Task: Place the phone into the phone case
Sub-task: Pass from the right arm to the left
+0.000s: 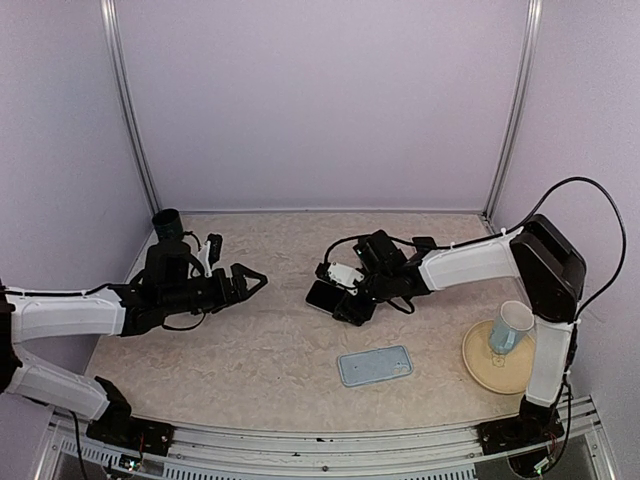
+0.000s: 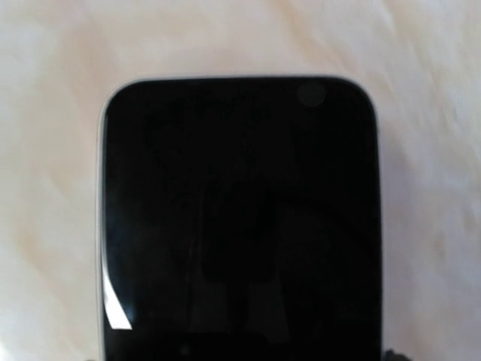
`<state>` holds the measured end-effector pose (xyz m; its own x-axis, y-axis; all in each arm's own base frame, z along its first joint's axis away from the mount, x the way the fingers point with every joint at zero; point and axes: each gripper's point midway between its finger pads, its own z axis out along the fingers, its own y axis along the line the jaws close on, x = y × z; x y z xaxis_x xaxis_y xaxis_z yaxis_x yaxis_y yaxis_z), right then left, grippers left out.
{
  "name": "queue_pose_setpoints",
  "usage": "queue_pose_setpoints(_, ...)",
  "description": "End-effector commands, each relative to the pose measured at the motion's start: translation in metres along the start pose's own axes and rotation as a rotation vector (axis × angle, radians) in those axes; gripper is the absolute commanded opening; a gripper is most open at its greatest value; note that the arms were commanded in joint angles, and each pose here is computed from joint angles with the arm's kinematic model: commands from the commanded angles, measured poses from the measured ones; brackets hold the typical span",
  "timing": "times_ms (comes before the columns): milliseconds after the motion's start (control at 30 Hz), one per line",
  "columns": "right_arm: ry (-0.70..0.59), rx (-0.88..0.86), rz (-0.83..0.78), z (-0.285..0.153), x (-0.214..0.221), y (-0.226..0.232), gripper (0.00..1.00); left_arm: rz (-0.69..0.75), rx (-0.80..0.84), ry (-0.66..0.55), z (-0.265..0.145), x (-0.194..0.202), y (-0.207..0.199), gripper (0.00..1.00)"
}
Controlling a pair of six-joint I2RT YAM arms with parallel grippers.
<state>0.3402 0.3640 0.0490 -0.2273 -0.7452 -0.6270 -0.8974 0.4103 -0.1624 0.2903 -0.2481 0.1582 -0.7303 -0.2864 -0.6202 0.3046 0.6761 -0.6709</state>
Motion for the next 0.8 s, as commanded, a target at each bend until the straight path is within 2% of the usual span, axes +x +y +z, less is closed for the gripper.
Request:
queue_pose_setpoints(0, -0.194, 0.026, -0.097, -0.028, -0.057, 0.008, 0.69, 0.018, 0.069, 0.015, 0.006, 0.006, -0.009, 0.97)
queue_pose_setpoints(400, -0.397, 0.046, -0.263, -0.064, -0.106, 0.052, 0.68, 0.025, 0.189, 0.101, 0.02, 0.022, -0.025, 0.87)
queue_pose_setpoints(767, -0.464, 0.039, -0.374, -0.081, -0.133, 0.087, 0.69, 0.046, 0.253, 0.148, 0.025, 0.031, -0.039, 0.79)
